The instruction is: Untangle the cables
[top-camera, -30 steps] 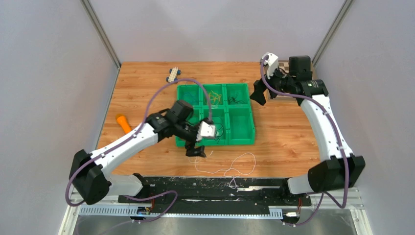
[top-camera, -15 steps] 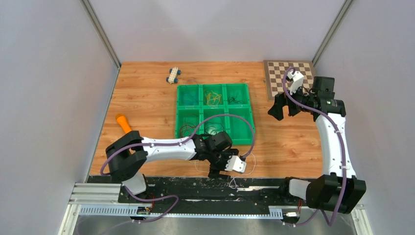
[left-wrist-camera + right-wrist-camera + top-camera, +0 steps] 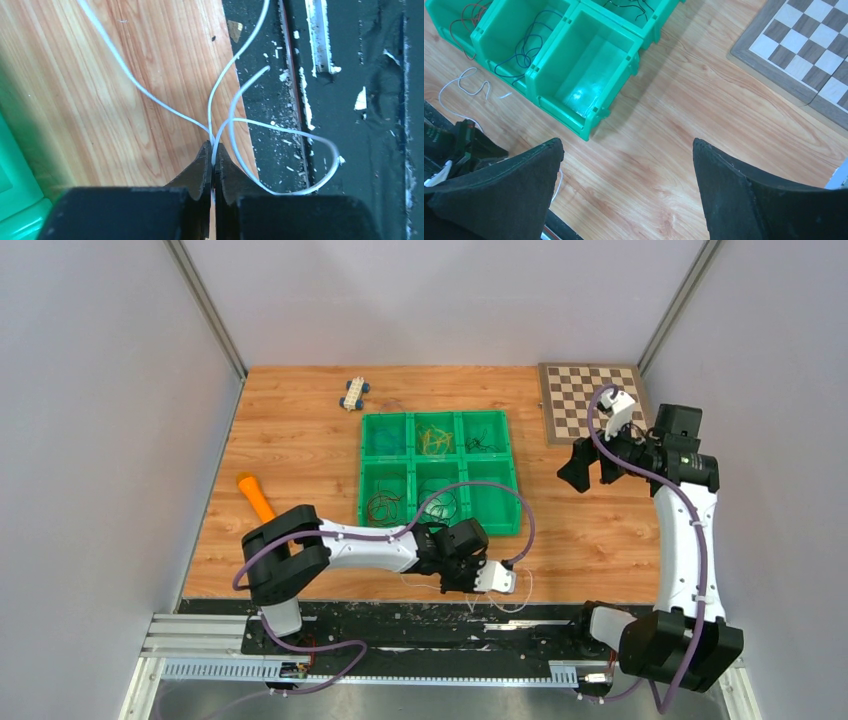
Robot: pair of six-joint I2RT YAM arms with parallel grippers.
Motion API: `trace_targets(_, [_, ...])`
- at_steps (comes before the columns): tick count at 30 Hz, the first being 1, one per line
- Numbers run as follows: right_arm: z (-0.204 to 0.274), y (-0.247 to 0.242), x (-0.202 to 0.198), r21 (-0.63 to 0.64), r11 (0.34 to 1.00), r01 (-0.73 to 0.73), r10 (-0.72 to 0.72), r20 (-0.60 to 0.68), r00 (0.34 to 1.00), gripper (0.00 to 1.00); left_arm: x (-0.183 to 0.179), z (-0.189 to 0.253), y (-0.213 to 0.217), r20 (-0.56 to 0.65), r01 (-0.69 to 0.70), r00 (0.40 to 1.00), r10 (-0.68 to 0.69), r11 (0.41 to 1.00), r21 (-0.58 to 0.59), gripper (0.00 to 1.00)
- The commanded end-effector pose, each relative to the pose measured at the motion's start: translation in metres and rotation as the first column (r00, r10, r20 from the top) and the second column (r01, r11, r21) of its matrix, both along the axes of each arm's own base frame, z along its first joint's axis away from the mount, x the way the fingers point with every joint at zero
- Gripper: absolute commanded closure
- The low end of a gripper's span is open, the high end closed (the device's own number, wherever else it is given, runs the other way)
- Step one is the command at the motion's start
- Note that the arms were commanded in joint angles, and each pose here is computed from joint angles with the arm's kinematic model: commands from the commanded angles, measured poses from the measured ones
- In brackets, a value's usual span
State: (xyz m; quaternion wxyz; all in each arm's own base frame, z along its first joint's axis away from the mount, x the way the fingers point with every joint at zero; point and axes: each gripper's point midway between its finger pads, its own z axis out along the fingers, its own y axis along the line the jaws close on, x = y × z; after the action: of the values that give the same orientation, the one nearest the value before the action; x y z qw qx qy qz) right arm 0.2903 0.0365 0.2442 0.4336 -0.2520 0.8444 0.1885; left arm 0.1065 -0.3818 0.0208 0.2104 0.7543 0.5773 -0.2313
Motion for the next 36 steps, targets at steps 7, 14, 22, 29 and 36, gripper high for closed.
trace_targets(7, [0.027, -0.021, 0.008, 0.057, 0.998, 0.036, -0.040, 0.064, 0.997, 0.00, 0.012, 0.246, -0.031, -0.063, -0.064, 0.997, 0.040, 0.889, -0.453, 1.00])
trace_targets(14, [0.034, -0.035, 0.017, 0.100, 0.992, 0.072, -0.078, 0.055, 0.995, 0.01, 0.043, 0.405, -0.035, 0.011, -0.031, 0.999, 0.053, 0.723, -0.690, 1.00])
trace_targets(22, [0.032, -0.034, 0.012, 0.101, 0.993, 0.064, -0.070, 0.058, 0.996, 0.02, 0.109, 0.476, -0.039, 0.065, -0.040, 0.985, 0.158, 0.585, -0.810, 1.00])
trace_targets(29, [0.027, -0.033, 0.015, 0.134, 0.989, 0.061, -0.066, 0.028, 0.997, 0.03, 0.147, 0.434, -0.048, -0.001, -0.121, 0.979, 0.206, 0.571, -0.812, 1.00])
trace_targets(36, [0.015, -0.031, 0.013, 0.146, 0.987, 0.060, -0.060, -0.002, 0.998, 0.05, 0.163, 0.417, -0.051, -0.077, -0.175, 0.977, 0.201, 0.531, -0.829, 1.00])
